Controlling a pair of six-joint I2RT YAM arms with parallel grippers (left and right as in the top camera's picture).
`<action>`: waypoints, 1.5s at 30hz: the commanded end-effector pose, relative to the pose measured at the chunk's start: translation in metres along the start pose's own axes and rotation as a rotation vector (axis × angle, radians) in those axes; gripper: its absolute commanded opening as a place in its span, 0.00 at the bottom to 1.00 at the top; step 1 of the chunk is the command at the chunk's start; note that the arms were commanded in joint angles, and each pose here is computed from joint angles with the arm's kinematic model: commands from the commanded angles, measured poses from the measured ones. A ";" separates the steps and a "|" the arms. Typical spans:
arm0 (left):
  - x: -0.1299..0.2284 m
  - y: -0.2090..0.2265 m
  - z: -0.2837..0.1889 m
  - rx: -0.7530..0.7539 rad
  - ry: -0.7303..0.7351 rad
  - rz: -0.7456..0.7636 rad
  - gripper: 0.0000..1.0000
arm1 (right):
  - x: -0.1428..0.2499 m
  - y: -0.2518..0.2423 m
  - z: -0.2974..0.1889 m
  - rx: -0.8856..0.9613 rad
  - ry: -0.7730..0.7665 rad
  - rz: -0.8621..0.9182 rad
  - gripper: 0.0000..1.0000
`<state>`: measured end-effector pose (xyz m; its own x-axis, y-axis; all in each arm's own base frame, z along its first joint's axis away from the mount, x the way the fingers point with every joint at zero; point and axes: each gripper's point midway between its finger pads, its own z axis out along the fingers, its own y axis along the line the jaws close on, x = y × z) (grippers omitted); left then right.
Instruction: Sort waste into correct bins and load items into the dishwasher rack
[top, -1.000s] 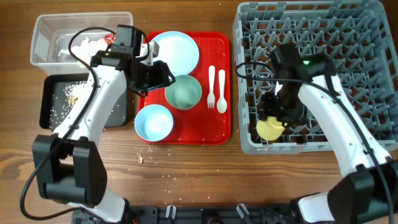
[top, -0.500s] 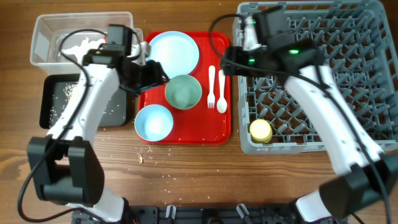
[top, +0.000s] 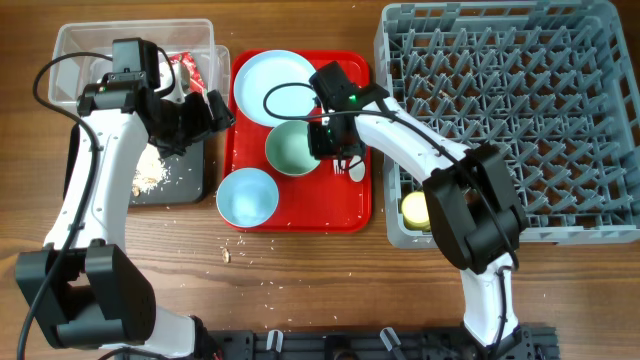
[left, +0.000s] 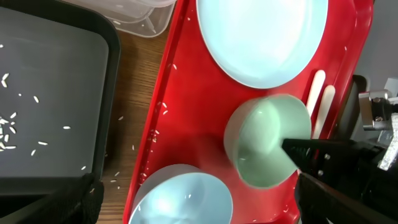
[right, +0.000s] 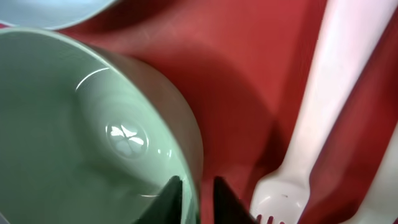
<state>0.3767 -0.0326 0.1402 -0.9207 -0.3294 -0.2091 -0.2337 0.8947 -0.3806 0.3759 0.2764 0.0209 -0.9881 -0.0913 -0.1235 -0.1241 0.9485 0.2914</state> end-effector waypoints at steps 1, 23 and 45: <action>-0.008 -0.002 -0.010 -0.004 -0.037 0.015 1.00 | -0.003 -0.006 -0.003 0.014 -0.003 0.035 0.04; -0.008 -0.002 -0.010 -0.004 -0.037 0.015 1.00 | -0.174 -0.207 -0.244 1.410 -0.661 -0.184 0.04; -0.008 -0.002 -0.010 -0.004 -0.036 0.015 1.00 | -0.162 -0.108 -0.184 1.104 -0.745 -0.302 1.00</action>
<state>0.3771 -0.0315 0.1412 -0.9198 -0.3300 -0.2124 -0.2352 0.8967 -0.3749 0.5347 0.1186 0.1630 -0.6717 -0.5669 -0.4769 0.1007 0.5679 -0.8169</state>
